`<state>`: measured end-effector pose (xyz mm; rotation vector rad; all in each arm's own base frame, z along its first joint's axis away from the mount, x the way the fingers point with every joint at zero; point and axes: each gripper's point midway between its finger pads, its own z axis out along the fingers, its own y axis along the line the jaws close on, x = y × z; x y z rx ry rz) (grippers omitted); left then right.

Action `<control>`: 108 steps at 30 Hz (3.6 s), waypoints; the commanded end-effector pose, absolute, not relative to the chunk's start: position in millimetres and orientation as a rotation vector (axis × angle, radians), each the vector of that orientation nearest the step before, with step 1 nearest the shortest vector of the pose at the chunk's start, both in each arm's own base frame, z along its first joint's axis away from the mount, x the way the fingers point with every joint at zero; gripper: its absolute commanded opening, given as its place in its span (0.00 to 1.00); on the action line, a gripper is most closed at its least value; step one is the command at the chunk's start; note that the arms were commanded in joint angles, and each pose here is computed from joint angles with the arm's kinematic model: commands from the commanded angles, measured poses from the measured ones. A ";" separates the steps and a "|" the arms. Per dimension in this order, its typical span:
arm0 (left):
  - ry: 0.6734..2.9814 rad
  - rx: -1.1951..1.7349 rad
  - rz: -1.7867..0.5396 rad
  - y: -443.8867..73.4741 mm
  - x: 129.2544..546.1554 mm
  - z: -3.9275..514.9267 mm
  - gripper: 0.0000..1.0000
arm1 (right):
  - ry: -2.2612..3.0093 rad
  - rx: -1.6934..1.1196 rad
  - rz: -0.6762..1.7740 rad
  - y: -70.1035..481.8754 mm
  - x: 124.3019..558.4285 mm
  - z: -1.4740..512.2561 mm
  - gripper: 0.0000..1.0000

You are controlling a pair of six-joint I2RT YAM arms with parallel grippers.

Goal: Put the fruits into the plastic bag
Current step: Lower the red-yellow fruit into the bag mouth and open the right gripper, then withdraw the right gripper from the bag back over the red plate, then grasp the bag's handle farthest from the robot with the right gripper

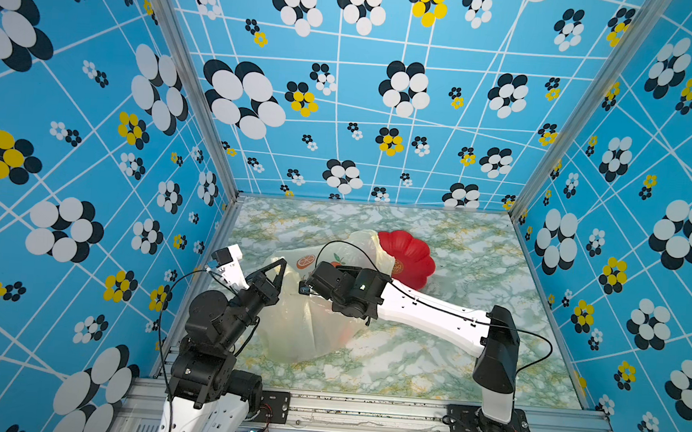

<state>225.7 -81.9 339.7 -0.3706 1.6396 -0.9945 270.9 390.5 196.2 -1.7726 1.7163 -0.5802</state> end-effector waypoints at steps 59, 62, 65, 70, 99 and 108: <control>1.597 -0.389 -1.043 -82.1 224.6 355.5 0.00 | 1.955 -0.173 0.626 201.2 309.9 442.1 0.88; 1.600 -0.392 -1.041 -81.7 224.2 354.3 0.00 | 2.060 -0.003 0.816 189.3 326.6 419.4 0.88; 1.607 -0.394 -1.034 -81.2 224.0 351.7 0.00 | 2.134 0.104 1.102 197.0 339.4 399.9 0.88; 1.609 -0.401 -1.031 -80.9 227.3 349.7 0.00 | 2.321 0.104 1.401 232.6 346.8 351.2 0.86; 1.629 -0.402 -1.032 -81.8 225.9 345.8 0.00 | 2.417 -0.389 1.685 341.1 311.8 319.1 0.53; 1.628 -0.397 -1.030 -81.9 225.9 349.2 0.00 | 2.356 -0.472 1.741 369.0 302.3 333.8 0.35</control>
